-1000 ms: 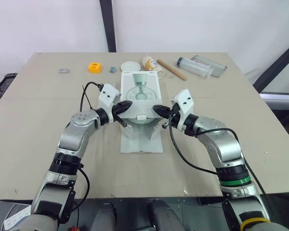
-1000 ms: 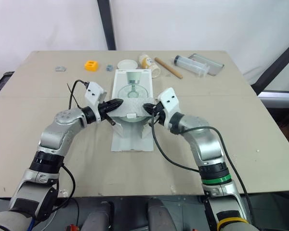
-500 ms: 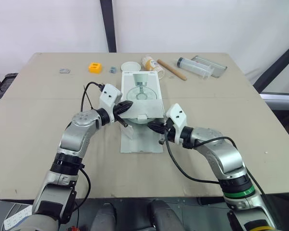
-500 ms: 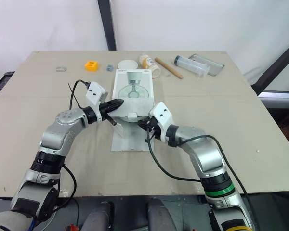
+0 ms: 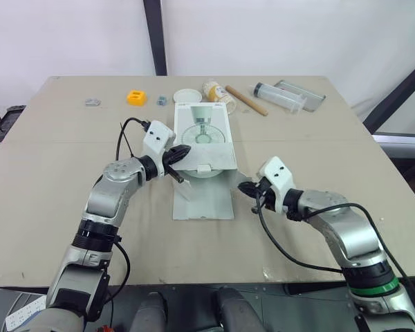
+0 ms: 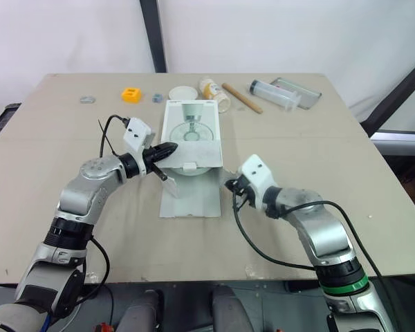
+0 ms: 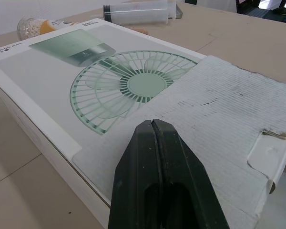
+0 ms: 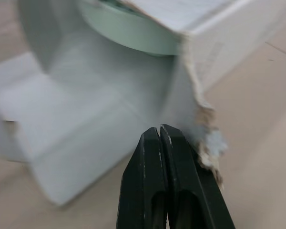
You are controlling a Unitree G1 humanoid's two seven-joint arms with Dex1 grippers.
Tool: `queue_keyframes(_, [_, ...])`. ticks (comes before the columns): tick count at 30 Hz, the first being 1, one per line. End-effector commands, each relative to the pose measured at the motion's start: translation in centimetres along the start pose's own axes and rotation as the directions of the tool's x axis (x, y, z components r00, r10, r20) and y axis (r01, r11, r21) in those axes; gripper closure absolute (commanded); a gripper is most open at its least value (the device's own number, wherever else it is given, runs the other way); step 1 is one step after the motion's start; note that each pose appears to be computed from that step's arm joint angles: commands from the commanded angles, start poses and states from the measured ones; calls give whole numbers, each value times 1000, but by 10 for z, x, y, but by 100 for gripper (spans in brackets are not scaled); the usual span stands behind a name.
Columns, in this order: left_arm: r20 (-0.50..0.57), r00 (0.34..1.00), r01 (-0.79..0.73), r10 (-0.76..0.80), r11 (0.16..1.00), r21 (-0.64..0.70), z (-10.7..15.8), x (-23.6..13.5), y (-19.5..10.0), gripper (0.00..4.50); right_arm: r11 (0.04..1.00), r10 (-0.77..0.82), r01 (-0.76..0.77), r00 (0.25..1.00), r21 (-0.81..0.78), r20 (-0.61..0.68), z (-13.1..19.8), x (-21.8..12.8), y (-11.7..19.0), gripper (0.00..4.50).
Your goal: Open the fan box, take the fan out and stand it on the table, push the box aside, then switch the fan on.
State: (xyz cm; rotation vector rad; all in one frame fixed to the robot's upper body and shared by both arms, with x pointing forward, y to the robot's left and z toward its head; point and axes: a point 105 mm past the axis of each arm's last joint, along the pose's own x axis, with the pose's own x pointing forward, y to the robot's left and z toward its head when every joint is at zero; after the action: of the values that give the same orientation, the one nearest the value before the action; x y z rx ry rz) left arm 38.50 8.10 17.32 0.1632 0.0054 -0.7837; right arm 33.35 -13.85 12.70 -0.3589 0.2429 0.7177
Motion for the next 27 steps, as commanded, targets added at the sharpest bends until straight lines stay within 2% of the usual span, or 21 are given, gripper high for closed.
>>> queue_keyframes(1, [-24,1000,3,-3,1000,4,-5,0,-2,450,995,-93,95,993,-26,75,14,-1,-17,446])
queue_keyframes(8, [-21,1000,2,-2,1000,3,-4,-1,-2,450,995,-101,104,982,-9,159,25,14,-18,446])
queue_keyframes(17, [-18,1000,8,-7,1000,4,-3,-1,-7,450,999,-30,35,979,-20,203,32,27,-1,446])
queue_keyframes(27, [-18,1000,16,-16,1000,5,-3,1,-10,450,999,-35,39,974,-12,225,35,27,0,446])
